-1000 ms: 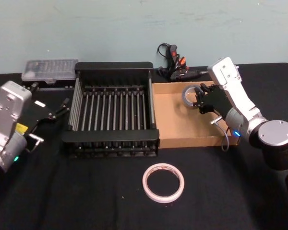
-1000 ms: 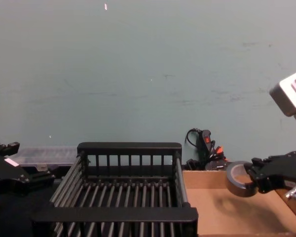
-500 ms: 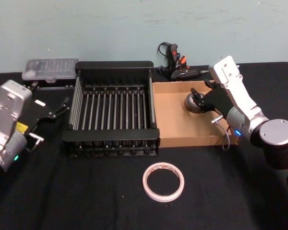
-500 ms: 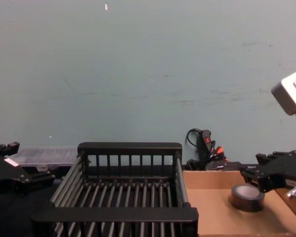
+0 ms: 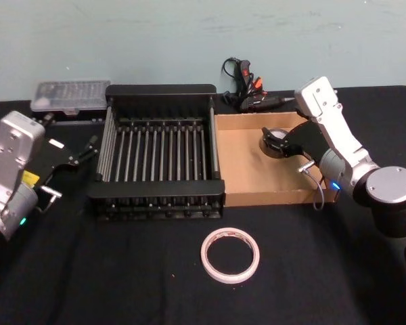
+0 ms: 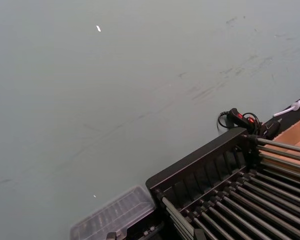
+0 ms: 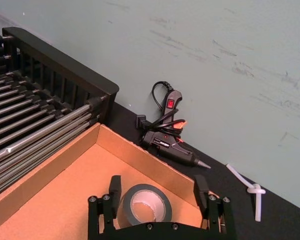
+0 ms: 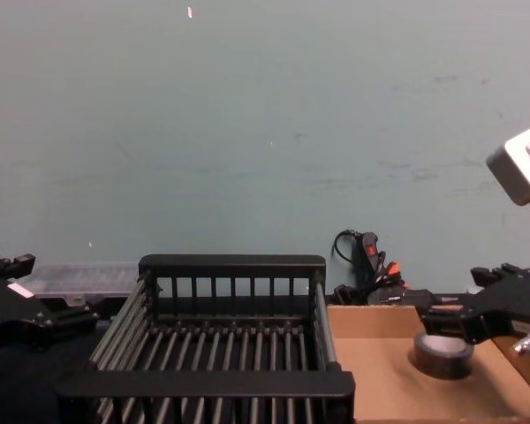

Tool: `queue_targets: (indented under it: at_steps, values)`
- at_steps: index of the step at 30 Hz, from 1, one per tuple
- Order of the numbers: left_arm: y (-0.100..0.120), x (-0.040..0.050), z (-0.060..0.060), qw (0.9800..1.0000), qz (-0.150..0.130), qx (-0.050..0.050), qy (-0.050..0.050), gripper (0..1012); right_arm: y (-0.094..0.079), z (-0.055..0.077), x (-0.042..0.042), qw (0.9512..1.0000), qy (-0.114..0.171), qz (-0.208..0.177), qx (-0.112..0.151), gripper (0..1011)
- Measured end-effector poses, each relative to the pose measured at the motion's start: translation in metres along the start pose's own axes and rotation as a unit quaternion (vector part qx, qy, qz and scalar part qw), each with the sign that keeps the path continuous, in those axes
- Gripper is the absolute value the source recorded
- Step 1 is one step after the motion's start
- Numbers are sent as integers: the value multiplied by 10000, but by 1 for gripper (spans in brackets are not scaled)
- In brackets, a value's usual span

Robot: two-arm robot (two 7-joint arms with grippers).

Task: Pick up the white tape and place it into the black box , Pick up the silver tape and place it into the brown box.

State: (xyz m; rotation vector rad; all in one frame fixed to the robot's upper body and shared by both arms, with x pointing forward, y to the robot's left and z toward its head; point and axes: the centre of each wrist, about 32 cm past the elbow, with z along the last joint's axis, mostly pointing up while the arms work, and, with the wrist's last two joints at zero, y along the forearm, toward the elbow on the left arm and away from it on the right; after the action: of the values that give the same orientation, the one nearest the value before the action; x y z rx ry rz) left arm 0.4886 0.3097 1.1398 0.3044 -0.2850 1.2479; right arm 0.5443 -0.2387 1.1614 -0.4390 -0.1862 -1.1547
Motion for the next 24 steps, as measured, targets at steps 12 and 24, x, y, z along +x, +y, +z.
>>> queue_targets:
  at_steps: [12, 24]
  values:
    - [0, 0, 0, 10000, 0, 0, 0, 1001, -3, 0, 0, 10000, -1, 0, 2, 1000]
    - [0, 0, 0, 10000, 0, 0, 0, 1001, -69, 26, 23, 9999, 26, 38, 91, 1002]
